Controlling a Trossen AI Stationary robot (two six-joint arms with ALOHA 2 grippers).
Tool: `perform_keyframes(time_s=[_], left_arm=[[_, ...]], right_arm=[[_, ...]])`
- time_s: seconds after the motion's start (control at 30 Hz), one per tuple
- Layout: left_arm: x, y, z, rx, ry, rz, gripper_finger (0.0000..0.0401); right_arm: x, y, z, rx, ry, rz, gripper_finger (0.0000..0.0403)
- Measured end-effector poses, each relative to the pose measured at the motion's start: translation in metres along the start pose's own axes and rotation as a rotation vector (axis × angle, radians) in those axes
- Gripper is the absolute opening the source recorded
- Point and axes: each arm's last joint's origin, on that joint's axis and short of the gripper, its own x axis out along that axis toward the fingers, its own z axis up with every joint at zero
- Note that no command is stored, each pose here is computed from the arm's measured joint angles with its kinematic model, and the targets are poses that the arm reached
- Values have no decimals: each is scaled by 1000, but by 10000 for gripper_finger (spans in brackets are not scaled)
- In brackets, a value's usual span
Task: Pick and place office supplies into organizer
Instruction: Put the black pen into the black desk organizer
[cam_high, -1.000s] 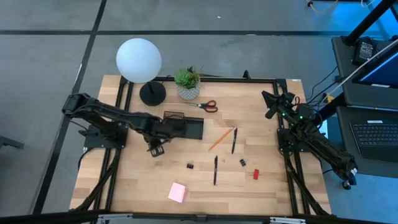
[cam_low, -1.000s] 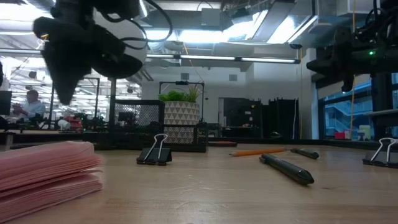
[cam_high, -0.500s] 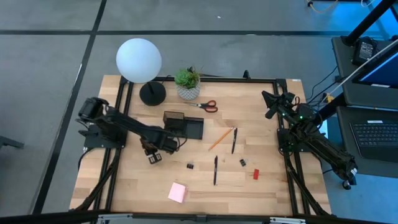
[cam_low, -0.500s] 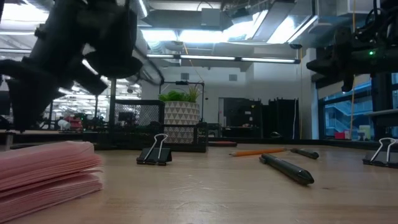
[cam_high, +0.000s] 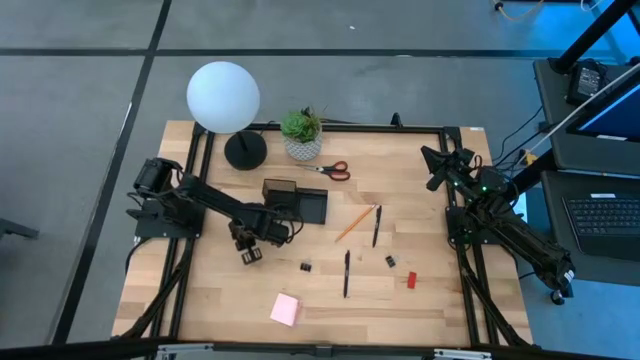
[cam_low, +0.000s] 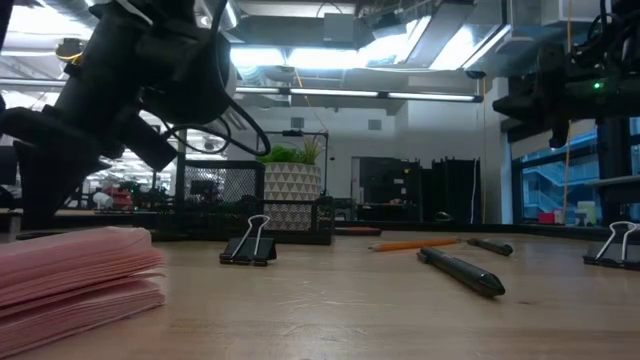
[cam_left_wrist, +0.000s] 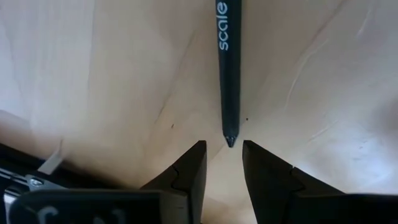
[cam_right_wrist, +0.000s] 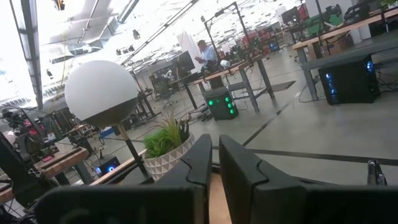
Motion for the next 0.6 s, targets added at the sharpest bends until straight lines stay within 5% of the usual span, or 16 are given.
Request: perform_keyframes(time_s=[0.6], left_arm=[[20,3,-2,-14,5,-32,116]], right_arm=[[0,0,0,-1,1,-1,35]])
